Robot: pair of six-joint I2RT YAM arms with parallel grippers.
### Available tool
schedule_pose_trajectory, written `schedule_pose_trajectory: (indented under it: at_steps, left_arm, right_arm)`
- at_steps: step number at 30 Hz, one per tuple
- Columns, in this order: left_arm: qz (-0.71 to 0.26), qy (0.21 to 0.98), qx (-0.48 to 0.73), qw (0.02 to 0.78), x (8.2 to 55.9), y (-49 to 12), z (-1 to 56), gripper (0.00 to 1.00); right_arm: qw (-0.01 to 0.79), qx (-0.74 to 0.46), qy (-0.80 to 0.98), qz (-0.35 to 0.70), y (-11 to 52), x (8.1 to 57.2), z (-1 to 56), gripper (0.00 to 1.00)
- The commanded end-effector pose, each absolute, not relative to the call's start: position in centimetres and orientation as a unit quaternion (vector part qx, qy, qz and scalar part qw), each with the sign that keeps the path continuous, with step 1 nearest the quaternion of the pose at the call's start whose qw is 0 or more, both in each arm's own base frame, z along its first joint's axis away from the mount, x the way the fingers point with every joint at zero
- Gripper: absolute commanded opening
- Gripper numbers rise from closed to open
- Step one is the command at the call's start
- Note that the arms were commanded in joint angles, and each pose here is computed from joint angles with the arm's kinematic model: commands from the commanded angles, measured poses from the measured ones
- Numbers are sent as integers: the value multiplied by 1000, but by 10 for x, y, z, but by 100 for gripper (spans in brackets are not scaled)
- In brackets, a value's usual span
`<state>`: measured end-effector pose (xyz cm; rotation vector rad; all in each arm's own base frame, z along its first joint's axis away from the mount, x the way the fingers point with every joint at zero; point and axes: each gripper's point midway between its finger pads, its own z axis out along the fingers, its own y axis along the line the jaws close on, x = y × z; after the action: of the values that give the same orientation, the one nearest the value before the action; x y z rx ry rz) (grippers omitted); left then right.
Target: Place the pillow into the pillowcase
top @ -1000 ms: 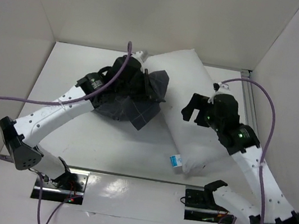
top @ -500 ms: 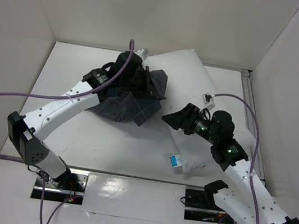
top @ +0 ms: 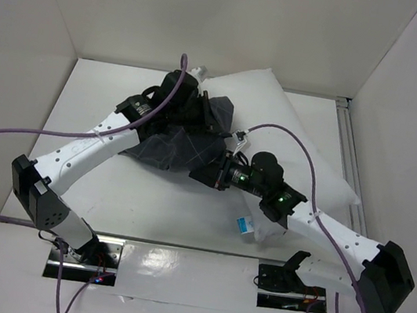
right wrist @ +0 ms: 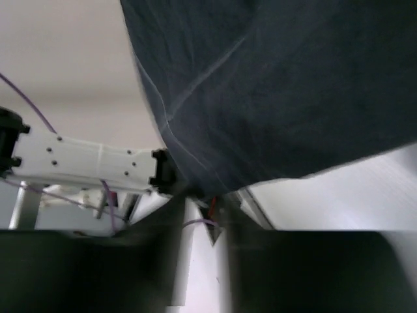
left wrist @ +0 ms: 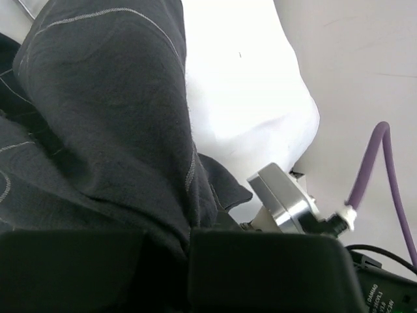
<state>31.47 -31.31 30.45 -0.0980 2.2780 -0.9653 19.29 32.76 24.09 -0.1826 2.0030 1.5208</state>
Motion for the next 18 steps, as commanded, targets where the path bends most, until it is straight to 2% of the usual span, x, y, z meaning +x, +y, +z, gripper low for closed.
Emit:
schedule_pose_trajectory:
  at_steps: [1, 2, 3, 7, 8, 13, 14, 16, 18]
  left_arm:
    - [-389, 855, -34, 340, 318, -317, 318, 0]
    - [-387, 858, -35, 337, 317, -316, 314, 0]
    - [-389, 854, -38, 343, 318, -312, 319, 0]
    - [-384, 861, -36, 333, 316, -307, 308, 0]
    - [-382, 862, -28, 331, 314, -303, 304, 0]
    - [-396, 860, -18, 322, 315, -304, 299, 0]
    - [-399, 860, -15, 318, 313, -305, 299, 2]
    - [-405, 861, -11, 306, 315, -308, 293, 14]
    - [-410, 864, -11, 292, 317, -314, 282, 15]
  right_arm:
    - [386, -41, 712, 585, 328, 214, 290, 15]
    - [393, -32, 713, 579, 324, 216, 291, 3]
    - [398, -21, 718, 571, 319, 217, 287, 0]
    - [432, 9, 722, 540, 293, 220, 292, 0]
    - [429, 18, 750, 503, 283, 224, 269, 0]
    - [420, 45, 806, 415, 250, 223, 232, 0]
    - [416, 49, 814, 403, 245, 221, 224, 0]
    - [411, 61, 839, 351, 228, 221, 205, 0]
    - [412, 72, 855, 306, 215, 225, 195, 0]
